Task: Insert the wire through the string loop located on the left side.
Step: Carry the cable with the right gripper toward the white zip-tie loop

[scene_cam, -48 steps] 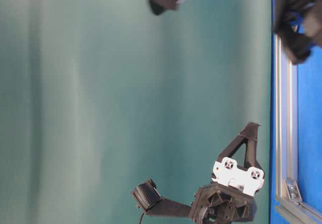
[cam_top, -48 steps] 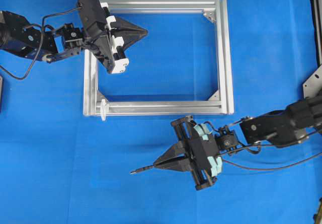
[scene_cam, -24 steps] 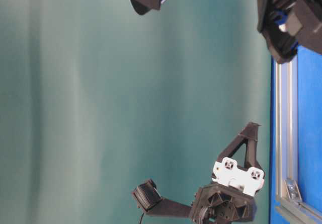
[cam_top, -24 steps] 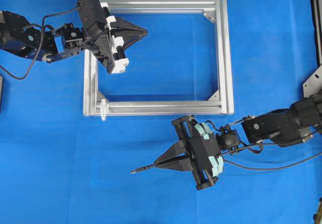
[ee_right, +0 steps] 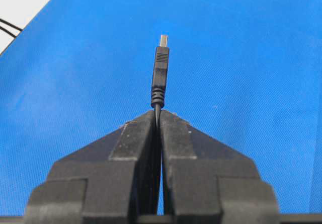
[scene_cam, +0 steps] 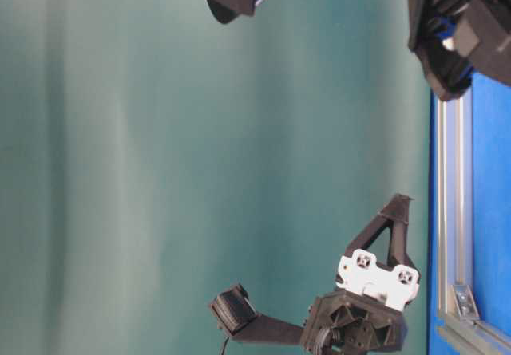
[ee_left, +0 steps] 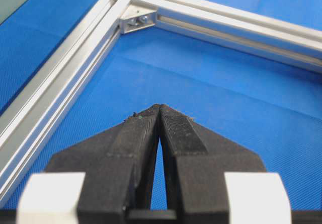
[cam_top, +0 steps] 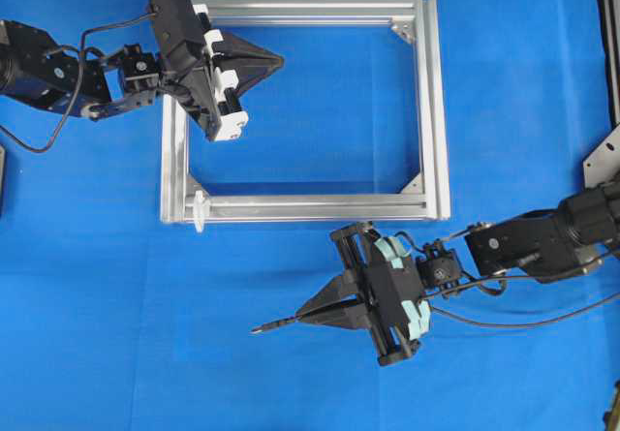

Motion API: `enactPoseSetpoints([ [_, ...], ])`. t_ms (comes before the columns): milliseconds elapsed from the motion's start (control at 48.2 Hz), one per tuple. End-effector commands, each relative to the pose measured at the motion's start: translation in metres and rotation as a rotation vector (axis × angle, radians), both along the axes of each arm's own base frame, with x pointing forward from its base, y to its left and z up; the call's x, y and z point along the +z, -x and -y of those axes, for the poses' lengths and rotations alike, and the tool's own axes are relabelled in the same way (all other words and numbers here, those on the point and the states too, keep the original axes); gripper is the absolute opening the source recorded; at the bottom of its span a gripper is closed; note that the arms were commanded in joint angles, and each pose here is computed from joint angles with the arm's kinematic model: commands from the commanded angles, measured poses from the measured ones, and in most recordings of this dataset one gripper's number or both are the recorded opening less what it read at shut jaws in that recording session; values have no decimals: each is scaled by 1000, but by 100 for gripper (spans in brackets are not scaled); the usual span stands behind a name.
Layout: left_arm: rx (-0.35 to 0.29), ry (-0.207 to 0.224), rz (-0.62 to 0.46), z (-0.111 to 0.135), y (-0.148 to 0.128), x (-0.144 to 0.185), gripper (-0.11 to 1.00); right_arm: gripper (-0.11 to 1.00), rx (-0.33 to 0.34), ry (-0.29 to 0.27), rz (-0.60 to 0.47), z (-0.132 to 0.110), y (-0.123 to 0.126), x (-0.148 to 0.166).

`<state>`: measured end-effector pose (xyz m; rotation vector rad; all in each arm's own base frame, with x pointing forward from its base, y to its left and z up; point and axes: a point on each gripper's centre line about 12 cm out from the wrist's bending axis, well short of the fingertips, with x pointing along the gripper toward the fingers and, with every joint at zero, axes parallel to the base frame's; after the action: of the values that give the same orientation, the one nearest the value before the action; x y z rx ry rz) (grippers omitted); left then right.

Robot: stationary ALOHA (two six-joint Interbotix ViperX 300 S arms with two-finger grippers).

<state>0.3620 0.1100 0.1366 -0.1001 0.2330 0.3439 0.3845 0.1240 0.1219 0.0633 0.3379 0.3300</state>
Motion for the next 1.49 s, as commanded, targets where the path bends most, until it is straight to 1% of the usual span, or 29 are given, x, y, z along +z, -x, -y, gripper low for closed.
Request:
enactPoseSetpoints([
  [0, 0, -11, 38, -1, -1, 13, 0, 0, 0, -11, 42, 0, -2, 15],
  [622, 0, -12, 41, -1, -2, 14, 0, 0, 2, -10, 42, 0, -2, 15],
  [726, 0, -12, 41, -1, -2, 14, 0, 0, -2, -11, 40, 0, -2, 15],
  [850, 0, -12, 40, -1, -2, 14, 0, 0, -21, -11, 37, 7, -4, 14],
  [933, 0, -11, 42, -1, -2, 14, 0, 0, -39, -12, 37, 15, -5, 14],
  [1058, 0, -11, 42, -1, -2, 14, 0, 0, -85, -9, 34, 33, -8, 14],
  [1328, 0, -11, 42, -1, -2, 14, 0, 0, -211, -8, 34, 83, -14, 15],
  [1473, 0, -10, 40, -1, -2, 14, 0, 0, -262, -1, 22, 104, -16, 13],
])
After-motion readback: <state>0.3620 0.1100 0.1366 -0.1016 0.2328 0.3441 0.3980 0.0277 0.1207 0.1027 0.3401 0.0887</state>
